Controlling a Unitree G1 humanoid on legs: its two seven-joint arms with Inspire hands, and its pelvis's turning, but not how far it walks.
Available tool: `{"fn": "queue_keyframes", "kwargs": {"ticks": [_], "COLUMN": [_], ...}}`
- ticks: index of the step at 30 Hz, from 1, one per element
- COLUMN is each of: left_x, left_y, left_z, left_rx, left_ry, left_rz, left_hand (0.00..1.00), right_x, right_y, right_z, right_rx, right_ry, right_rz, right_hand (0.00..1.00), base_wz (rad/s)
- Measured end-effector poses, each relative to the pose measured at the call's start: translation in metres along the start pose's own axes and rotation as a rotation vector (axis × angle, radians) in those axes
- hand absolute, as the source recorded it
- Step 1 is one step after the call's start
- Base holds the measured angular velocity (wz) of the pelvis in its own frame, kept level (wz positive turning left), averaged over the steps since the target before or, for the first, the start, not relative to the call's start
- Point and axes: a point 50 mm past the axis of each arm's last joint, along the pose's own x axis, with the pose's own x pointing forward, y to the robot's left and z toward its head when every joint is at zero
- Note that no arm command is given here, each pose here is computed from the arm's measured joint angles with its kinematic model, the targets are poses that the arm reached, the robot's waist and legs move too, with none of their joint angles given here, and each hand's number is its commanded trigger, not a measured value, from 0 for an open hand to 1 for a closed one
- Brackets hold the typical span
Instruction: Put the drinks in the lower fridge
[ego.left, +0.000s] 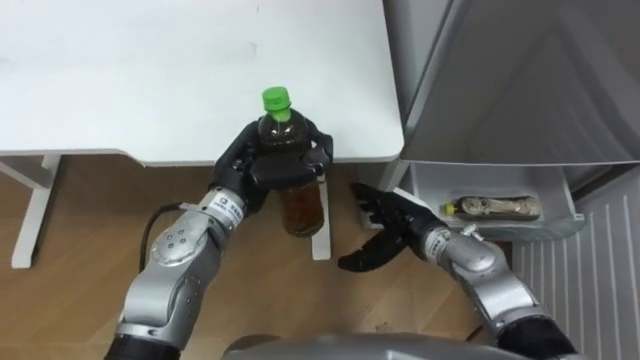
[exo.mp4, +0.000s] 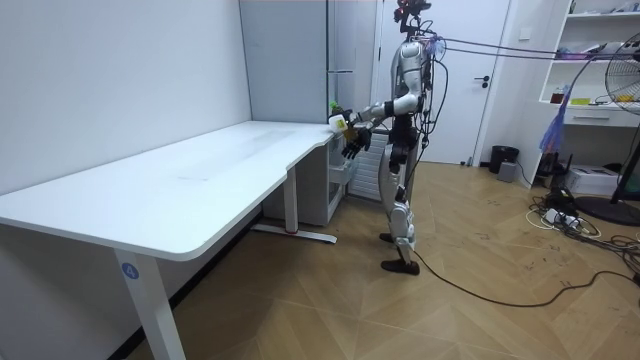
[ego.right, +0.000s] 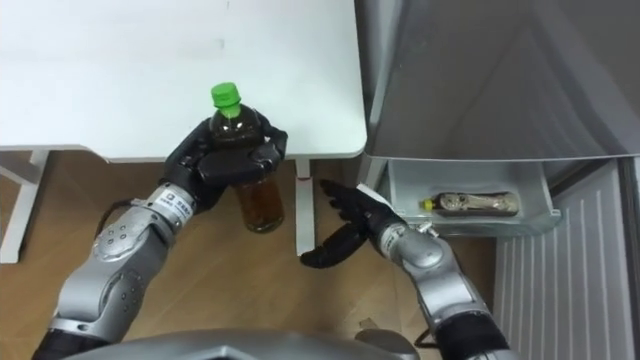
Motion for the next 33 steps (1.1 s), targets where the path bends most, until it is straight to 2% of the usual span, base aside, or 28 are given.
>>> {"fn": "queue_keyframes", "kwargs": {"ticks": [13,22,33], "left_x": [0.0,0.001,0.002], "left_y": [0.001,-0.011,-0.019], "left_z": [0.005,0.0,-0.004], "left_rx": [0.041,0.059,0.057], "left_ry": [-0.049,-0.03,-0.016], "left_rz": [0.005,-0.055,-0.106], "left_hand": [1.0,1.0,1.0], "right_x": [-0.002,0.001,-0.001], "right_y": [0.005,0.018,0.023], "right_z": [0.009,0.019,0.027], "right_rx": [-0.021,0.16,0.23], "right_ry": [-0.051,-0.174,-0.244], "right_rz": [0.106,0.216,0.282], "right_hand": [0.0,0.0,0.0], "base_wz": [0.01,0.0,-0.01]}}
